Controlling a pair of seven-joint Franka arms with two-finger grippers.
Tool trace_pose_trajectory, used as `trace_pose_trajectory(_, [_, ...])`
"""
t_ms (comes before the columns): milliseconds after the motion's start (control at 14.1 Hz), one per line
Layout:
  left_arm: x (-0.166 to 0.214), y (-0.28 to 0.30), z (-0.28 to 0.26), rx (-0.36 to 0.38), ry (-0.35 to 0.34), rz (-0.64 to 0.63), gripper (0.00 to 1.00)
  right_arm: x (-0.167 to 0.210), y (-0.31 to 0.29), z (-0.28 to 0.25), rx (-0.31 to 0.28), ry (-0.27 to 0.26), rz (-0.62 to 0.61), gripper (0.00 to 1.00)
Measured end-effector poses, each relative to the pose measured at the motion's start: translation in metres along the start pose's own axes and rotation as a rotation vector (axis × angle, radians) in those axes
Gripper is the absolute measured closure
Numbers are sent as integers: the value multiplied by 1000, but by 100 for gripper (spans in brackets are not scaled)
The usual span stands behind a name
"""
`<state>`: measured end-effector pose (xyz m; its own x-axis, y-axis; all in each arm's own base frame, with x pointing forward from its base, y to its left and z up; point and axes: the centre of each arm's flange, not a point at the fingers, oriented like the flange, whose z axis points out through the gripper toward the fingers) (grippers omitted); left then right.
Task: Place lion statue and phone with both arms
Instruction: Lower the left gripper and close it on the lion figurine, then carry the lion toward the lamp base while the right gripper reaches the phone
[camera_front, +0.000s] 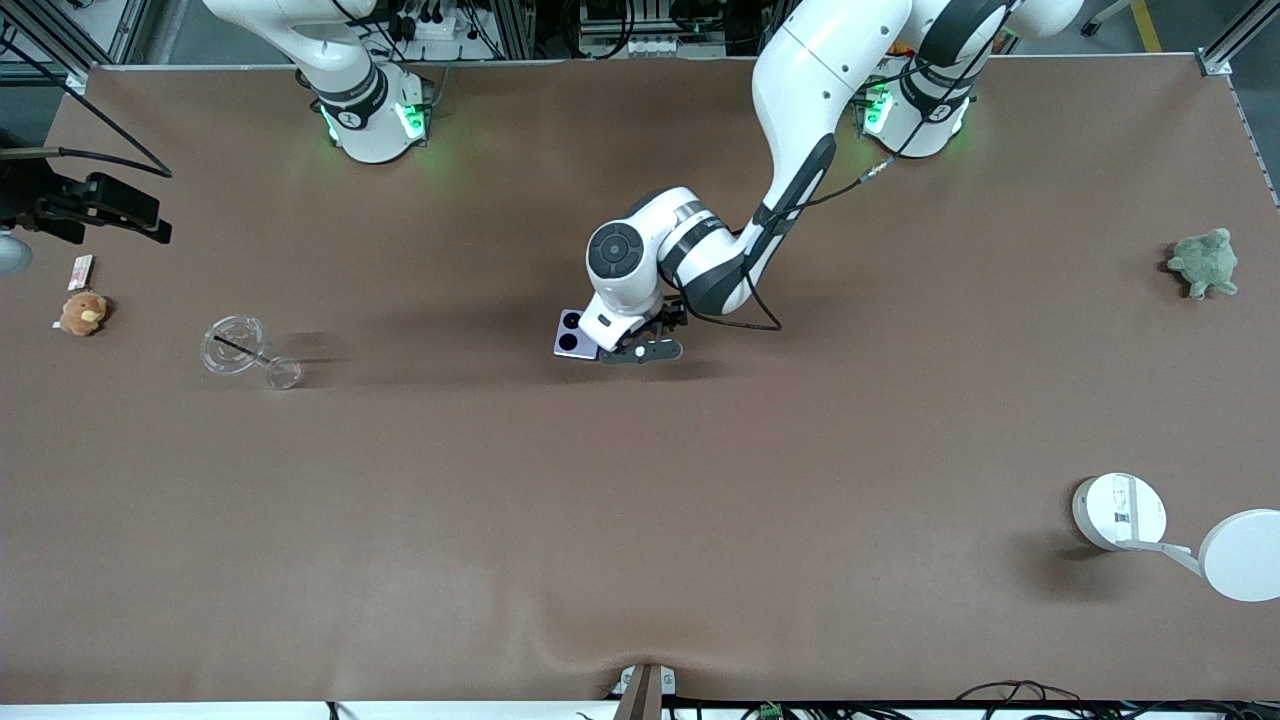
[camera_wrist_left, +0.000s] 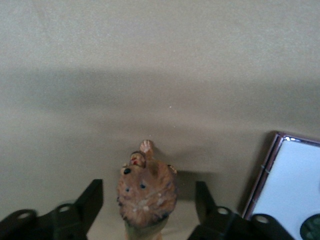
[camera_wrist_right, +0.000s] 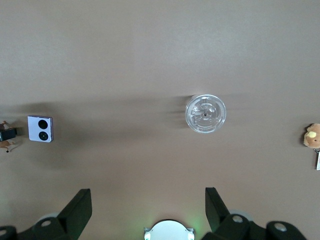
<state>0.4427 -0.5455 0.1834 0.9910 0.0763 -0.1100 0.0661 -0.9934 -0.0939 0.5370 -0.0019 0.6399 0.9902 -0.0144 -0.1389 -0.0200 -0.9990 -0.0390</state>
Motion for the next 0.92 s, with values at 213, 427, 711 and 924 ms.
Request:
trace_pose_trajectory(213, [3, 1, -6, -11, 8, -13, 57, 14, -12, 21, -9, -44, -20, 0])
trace_pose_trajectory(427, [26, -8, -44, -46, 40, -53, 63, 28, -14, 41, -12, -83, -21, 0])
trace_pose_trajectory(711, [89, -85, -146, -78, 75, -191, 63, 30, -39, 47, 2, -94, -46, 0])
trace_pose_trajectory(924, [145, -186, -188, -35, 43, -347, 63, 37, -82, 64, 76, -128, 15, 0])
